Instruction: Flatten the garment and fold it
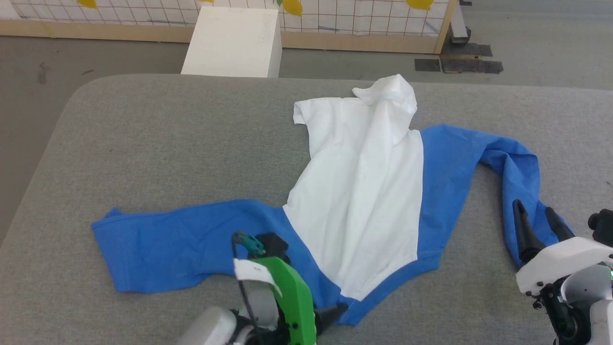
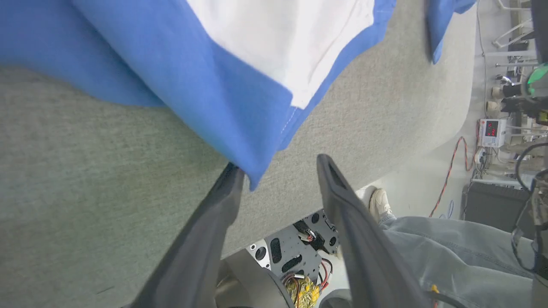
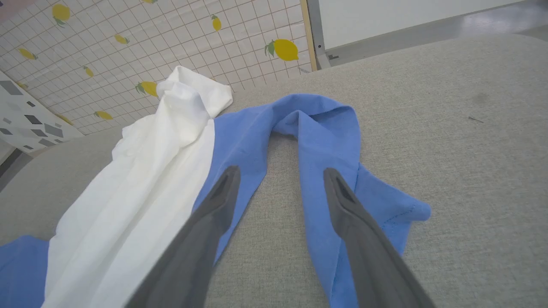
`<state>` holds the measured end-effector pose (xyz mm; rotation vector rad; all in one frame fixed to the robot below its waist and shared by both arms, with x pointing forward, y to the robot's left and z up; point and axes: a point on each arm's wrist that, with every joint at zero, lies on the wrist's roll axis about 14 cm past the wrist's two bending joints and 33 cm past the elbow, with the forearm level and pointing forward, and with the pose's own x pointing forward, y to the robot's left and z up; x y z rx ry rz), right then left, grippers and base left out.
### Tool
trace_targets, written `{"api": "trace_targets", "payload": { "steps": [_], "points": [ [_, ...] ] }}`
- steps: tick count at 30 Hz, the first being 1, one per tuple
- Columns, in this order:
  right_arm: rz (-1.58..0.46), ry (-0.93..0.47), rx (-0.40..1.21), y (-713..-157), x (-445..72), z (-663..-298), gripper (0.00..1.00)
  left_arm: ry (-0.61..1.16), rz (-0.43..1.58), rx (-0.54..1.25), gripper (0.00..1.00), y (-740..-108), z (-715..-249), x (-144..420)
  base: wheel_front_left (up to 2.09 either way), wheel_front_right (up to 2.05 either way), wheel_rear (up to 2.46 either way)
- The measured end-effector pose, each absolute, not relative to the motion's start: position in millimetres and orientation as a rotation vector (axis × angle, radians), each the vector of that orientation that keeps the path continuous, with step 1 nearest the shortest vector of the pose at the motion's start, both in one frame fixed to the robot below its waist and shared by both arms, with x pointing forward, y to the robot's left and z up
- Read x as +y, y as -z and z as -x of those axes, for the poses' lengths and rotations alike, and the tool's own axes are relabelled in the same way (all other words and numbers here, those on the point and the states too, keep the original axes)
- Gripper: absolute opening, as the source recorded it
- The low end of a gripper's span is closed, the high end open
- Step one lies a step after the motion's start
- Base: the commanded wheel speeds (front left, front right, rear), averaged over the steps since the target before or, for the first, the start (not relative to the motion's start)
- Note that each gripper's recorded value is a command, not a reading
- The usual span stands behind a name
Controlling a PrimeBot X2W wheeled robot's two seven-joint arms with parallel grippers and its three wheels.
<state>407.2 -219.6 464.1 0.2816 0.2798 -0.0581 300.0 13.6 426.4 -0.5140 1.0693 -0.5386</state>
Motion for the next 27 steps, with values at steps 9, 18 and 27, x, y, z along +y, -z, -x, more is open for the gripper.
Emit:
{"api": "trace_targets", "payload": {
  "steps": [9,18,27],
  "points": [
    [-0.209,-0.023,0.403,-449,-193,-410,1.0,0.202,0.58,0.525,1.0,-491,-380,112,0.0,0.0,0.0],
    [-0.043,-0.121,0.674,-424,-175,-436,1.0,0.094,0.361,0.055,1.0,-514,-404,162,0.0,0.0,0.0],
    [0.151,-0.224,0.947,-380,-156,-440,1.0,0.015,0.342,0.039,1.0,-484,-401,171,0.0,0.0,0.0]
  ]
}}
